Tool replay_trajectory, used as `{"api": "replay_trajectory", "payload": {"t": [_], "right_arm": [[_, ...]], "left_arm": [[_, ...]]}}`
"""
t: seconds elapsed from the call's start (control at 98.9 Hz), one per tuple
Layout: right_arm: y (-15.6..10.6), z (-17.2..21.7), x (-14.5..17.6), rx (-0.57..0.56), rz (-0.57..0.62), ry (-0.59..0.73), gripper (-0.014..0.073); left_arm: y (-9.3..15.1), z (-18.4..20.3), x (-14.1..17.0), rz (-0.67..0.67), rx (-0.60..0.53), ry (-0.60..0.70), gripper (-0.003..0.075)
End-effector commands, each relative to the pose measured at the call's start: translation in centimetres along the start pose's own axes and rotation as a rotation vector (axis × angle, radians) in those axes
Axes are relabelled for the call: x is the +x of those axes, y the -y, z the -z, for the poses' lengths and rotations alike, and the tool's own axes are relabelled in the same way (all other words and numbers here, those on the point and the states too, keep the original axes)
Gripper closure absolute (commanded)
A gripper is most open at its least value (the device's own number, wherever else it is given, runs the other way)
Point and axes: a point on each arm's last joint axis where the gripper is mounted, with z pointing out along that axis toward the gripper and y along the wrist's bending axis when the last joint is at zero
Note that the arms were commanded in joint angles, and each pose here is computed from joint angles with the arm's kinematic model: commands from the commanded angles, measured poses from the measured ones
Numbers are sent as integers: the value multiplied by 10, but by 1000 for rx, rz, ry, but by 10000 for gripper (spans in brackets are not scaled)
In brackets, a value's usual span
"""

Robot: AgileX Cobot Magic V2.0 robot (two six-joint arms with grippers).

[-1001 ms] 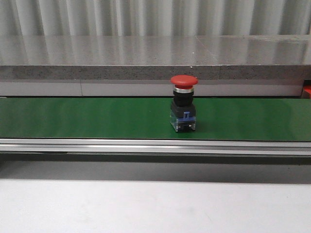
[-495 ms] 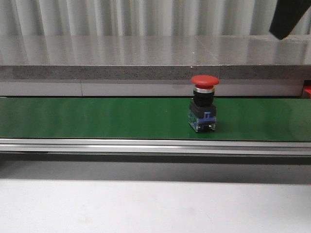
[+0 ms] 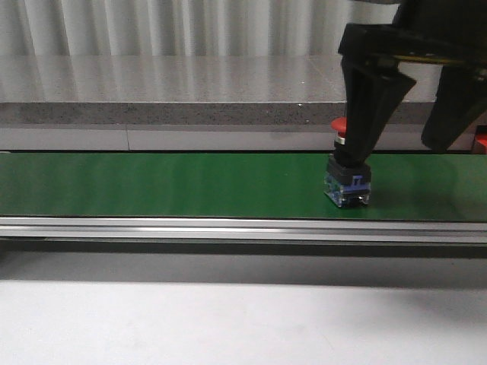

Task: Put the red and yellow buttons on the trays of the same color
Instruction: 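Grasp the red button arriving at the belt end with the right gripper, then move the red button into the red tray and release it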

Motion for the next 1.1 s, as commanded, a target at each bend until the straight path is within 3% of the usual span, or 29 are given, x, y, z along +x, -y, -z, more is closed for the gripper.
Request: {"api": "replay_trajectory", "payload": {"t": [0.0,0.222,0.293,0.425,0.495,0.687,0.98,1.092], "right_arm": [[-2,6,-11,-9,-2,92,-58],[6,-24,-22,36,15,89,-34],[7,-28,-23,48,23,83,64],[7,-29,-24,49,23,89,345],[8,-27,-24,49,20,97,412],[30,-2,-33,72,-40,141,412],[128,57,-41,248,-247,261,412],[162,75,-34,299,-270,261,412]], "left_arm": [[1,4,-15,11,4,104,726],[1,4,-15,11,4,104,726],[1,4,-15,11,4,104,726],[1,4,-15,11,4,104,726],[1,4,-15,11,4,104,726],[1,4,-15,11,4,104,726],[1,4,-15,11,4,104,726],[1,4,-15,11,4,104,726]]}}
